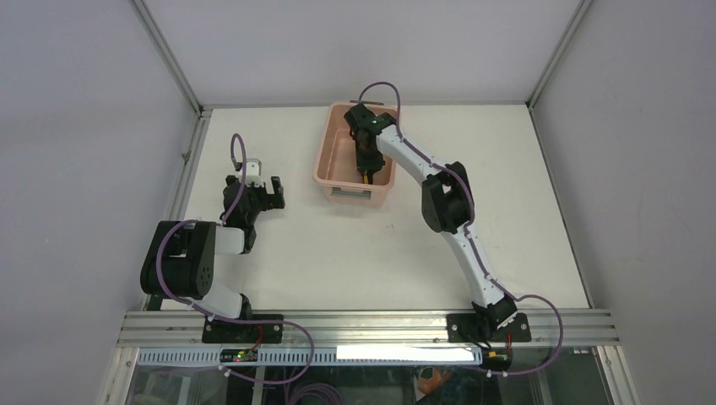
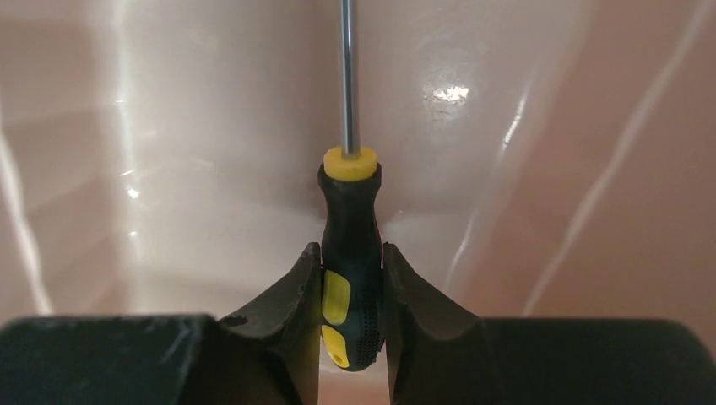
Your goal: Put the screwdriver in the bin
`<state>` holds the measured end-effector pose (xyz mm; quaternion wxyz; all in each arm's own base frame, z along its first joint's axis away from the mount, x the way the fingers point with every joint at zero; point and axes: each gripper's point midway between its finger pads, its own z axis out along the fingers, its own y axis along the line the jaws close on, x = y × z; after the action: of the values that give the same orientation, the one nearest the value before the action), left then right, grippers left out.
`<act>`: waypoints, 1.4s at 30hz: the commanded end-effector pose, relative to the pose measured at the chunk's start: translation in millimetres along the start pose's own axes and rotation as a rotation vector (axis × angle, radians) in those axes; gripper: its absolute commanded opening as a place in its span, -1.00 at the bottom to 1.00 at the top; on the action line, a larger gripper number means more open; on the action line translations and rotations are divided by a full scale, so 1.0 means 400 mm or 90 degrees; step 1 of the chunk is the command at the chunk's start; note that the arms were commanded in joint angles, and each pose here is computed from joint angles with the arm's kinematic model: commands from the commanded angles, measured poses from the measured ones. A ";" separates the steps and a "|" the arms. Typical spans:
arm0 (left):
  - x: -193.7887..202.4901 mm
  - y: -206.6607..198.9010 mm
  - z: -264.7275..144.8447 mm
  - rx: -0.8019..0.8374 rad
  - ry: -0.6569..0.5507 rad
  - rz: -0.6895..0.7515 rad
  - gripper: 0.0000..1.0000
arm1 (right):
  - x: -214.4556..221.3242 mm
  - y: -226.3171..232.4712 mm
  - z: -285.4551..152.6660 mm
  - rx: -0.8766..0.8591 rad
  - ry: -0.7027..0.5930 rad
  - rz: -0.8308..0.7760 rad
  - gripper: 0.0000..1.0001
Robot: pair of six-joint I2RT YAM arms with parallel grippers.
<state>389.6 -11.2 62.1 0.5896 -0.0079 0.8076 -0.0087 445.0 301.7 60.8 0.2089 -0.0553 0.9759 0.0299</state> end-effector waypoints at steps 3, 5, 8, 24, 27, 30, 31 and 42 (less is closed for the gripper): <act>-0.044 -0.013 -0.003 0.010 -0.035 -0.010 0.98 | -0.025 0.017 0.016 -0.011 -0.027 -0.019 -0.69; -0.043 -0.014 -0.003 0.011 -0.035 -0.010 0.98 | -0.030 0.025 -0.001 -0.022 -0.027 -0.020 -0.53; -0.042 -0.013 -0.002 0.010 -0.034 -0.010 0.98 | -0.069 0.034 -0.069 -0.039 -0.056 -0.029 -0.29; -0.042 -0.014 -0.002 0.011 -0.034 -0.010 0.98 | -0.249 -0.192 -0.696 0.019 -0.359 -0.096 0.96; -0.043 -0.014 -0.003 0.011 -0.034 -0.010 0.98 | -0.243 -0.342 -0.730 0.069 -0.350 -0.044 0.98; -0.043 -0.014 -0.003 0.011 -0.035 -0.010 0.98 | -0.224 -0.500 -0.750 0.130 -0.337 0.006 0.99; -0.043 -0.014 -0.003 0.011 -0.035 -0.010 0.98 | -0.216 -0.548 -0.755 0.148 -0.332 0.020 0.98; -0.043 -0.013 -0.003 0.010 -0.035 -0.010 0.98 | -0.155 -0.762 -0.799 0.246 -0.346 0.080 0.99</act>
<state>389.6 -11.2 62.1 0.5896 -0.0078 0.8076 -0.0086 426.7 -19.5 321.0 0.3984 0.0636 0.9052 -0.1339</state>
